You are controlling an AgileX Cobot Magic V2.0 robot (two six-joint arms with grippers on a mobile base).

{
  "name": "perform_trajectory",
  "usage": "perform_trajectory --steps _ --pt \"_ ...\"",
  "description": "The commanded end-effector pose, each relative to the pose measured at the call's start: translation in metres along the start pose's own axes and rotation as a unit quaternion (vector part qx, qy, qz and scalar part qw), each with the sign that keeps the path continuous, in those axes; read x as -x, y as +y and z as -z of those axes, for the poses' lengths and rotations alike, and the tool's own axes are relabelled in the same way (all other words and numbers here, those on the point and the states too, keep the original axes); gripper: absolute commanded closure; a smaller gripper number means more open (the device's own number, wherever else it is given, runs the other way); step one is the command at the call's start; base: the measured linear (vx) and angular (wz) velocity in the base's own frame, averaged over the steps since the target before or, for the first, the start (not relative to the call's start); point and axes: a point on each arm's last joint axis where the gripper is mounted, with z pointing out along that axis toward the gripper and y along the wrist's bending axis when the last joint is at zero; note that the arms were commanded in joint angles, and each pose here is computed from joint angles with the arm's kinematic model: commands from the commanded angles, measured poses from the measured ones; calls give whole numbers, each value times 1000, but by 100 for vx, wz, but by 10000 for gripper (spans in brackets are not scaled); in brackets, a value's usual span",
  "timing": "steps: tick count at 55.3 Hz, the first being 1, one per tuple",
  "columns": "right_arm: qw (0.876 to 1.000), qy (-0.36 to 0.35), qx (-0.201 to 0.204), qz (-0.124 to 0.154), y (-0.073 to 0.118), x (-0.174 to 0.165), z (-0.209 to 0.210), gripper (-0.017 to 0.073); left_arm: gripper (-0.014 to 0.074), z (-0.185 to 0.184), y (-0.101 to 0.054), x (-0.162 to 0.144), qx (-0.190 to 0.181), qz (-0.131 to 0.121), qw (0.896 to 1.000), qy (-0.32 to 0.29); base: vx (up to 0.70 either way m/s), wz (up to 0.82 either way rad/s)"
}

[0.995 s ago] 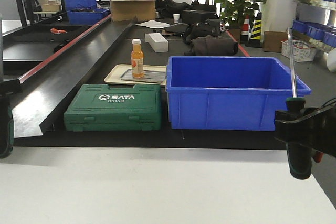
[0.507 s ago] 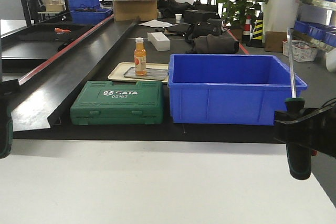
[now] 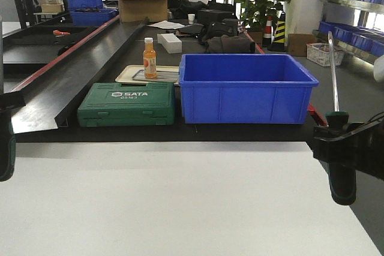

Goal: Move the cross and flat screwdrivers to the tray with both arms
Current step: 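Drive the base to the roller shelf holding both screwdrivers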

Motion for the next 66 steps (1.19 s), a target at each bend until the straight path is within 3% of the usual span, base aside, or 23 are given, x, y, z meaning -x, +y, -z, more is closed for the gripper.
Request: perform_trajectory --steps 1,27,66 --pt "997 -71 13 10 2 20 12 567 591 10 -8 18 -3 7 999 -50 -30 -6" --pt "997 -71 13 10 2 20 12 567 591 10 -8 18 -5 7 999 -48 -30 -20" --pt "997 -70 13 10 2 19 12 567 591 10 -8 18 -5 7 999 -48 -18 -52"
